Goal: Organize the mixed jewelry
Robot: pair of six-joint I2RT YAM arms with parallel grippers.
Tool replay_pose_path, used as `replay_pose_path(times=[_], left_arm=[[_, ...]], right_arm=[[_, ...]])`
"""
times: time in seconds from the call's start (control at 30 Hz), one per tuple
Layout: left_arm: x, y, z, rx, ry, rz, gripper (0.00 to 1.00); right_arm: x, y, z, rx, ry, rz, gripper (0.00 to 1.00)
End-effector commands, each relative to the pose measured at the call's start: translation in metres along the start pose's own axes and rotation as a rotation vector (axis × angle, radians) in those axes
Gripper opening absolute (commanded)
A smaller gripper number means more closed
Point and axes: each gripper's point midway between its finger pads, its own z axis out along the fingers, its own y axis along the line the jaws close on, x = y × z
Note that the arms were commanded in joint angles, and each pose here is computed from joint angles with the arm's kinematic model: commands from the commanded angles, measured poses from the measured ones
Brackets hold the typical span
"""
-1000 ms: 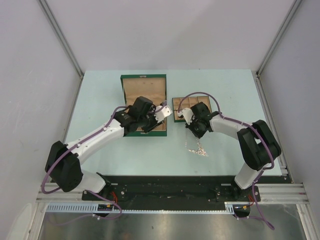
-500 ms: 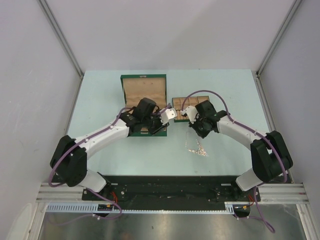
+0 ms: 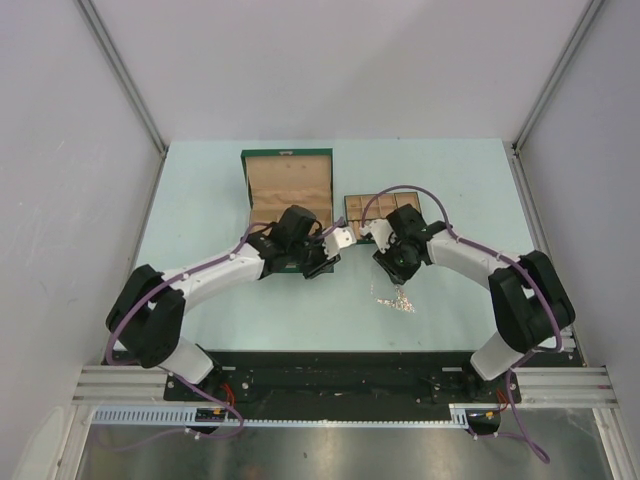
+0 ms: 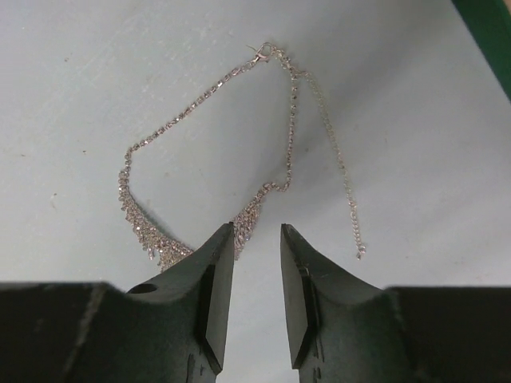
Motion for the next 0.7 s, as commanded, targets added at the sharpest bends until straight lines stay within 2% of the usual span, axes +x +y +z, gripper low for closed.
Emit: replay_pose_path(times=[0.0,0.17,0.4,0.53,0.67], left_arm=[[-0.013,-0.001,-0.006,-0.005,-0.062,0.018,0.40],[-0.012,-0.001,-0.010,-0.016,-0.062,0.022,0.40],[-0.011,0.000,-0.011,-0.025,-0.057,0.022,0.40],[-0.010,0.002,-0.011,-0.030,-0.054,0.024,0.40],[-0.011,0.002,-0.011,-0.033,-0.052,0.024,0.40]], right_arm=[[-0.007,-0.001,0.009,-0.013,-0.007,0.006,0.37],[-0.007,-0.004,0.017,-0.003,0.001,0.006,0.41],[-0.006,-0.006,0.023,0.003,0.009,0.003,0.41],[-0.006,-0.005,0.026,0.003,0.010,0.001,0.40],[-0.003,-0.004,0.028,-0.001,0.026,-0.002,0.33]])
